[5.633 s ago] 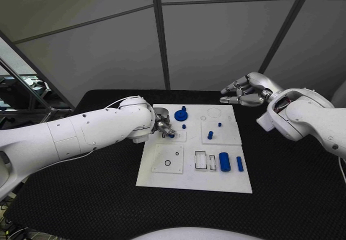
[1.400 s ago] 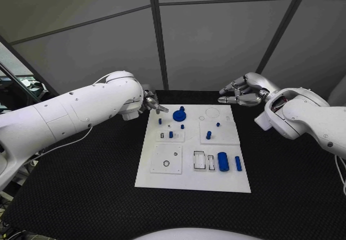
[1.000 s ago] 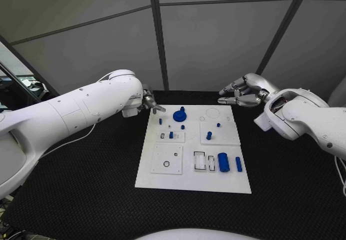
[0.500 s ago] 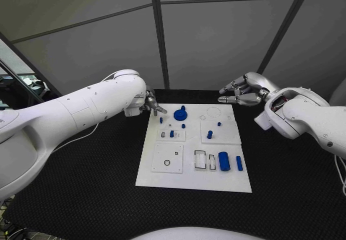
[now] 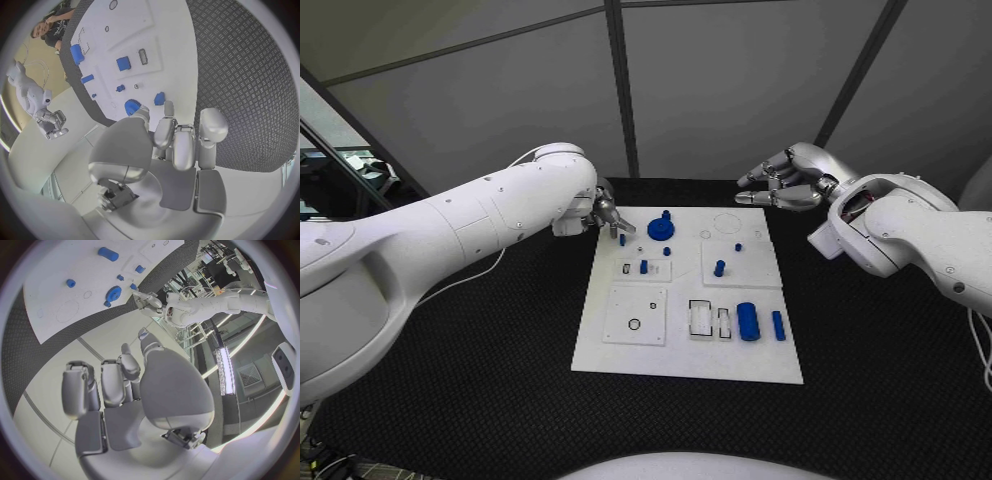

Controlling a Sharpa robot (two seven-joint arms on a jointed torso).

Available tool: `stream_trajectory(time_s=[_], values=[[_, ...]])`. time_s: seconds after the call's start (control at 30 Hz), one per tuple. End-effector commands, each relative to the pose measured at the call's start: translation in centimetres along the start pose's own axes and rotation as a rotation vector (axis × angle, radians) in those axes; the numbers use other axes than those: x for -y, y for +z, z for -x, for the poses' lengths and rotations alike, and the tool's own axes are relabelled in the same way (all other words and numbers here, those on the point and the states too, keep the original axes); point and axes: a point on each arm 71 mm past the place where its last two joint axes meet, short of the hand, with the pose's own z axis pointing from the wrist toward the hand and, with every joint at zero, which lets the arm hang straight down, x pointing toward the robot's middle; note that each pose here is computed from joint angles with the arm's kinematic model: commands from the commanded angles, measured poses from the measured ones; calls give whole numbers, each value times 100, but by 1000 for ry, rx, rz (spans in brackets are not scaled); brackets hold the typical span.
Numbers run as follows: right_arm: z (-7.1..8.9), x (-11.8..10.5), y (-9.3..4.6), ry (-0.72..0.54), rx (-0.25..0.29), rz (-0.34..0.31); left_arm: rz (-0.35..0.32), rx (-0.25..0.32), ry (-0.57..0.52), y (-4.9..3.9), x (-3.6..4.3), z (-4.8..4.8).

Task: Assemble the parts on the task board

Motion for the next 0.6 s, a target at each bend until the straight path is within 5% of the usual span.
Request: stream_trajectory(time_s=[0.03,0.6], values=[[-3,-27,6,0,-5,14,-12,-21,9,10,3,-13],[-12,-34,15,1,-7,16,-20,-32,12,40,27,-54]])
